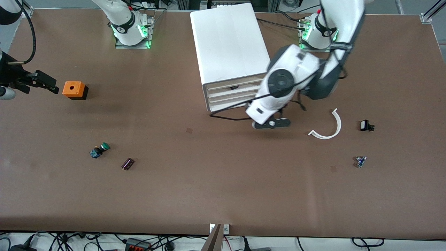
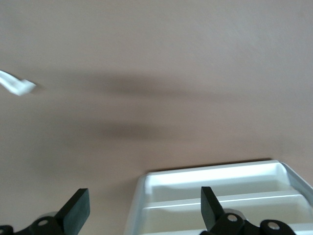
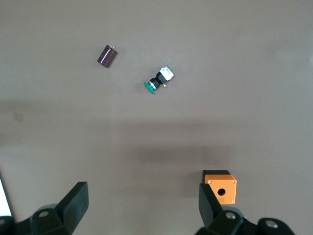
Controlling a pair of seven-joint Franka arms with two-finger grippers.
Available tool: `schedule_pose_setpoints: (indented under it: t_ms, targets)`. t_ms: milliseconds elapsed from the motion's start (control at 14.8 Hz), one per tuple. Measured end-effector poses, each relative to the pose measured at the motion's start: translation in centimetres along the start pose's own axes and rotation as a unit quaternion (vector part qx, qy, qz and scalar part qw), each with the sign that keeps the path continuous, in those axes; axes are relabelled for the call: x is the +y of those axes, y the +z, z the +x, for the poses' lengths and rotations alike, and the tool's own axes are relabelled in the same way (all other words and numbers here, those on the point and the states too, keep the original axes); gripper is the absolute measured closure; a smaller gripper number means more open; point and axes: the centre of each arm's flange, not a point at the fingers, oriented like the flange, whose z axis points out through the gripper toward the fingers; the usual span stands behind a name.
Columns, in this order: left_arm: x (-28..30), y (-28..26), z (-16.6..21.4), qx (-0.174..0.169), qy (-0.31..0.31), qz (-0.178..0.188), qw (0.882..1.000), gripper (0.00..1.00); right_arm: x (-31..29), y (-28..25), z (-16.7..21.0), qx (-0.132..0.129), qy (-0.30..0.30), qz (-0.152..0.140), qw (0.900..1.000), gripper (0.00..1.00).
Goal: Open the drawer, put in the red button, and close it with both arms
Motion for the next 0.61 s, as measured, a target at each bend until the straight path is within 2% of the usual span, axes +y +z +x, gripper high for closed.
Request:
schedule_pose_setpoints:
  t_ms: [270,405,608]
  targets:
    - [-10.1,-6.9,4.0,0.029,0.046,0.034,0.998,0.00,0.0,0.0,-0.1,-0.001,0.003,0.000,1.000,0.00]
    - [-14.3,-10.3,5.1,0.048,0.080,0.032,0.995,0.00,0.0,0.2,-0.1,-0.003,0.003,0.000,1.000,0.00]
    - [-21.0,-13.6,5.5,0.050,0.096,0.027,0.994,0.00,0.0,0.3,-0.1,-0.004,0.003,-0.001,1.000,0.00]
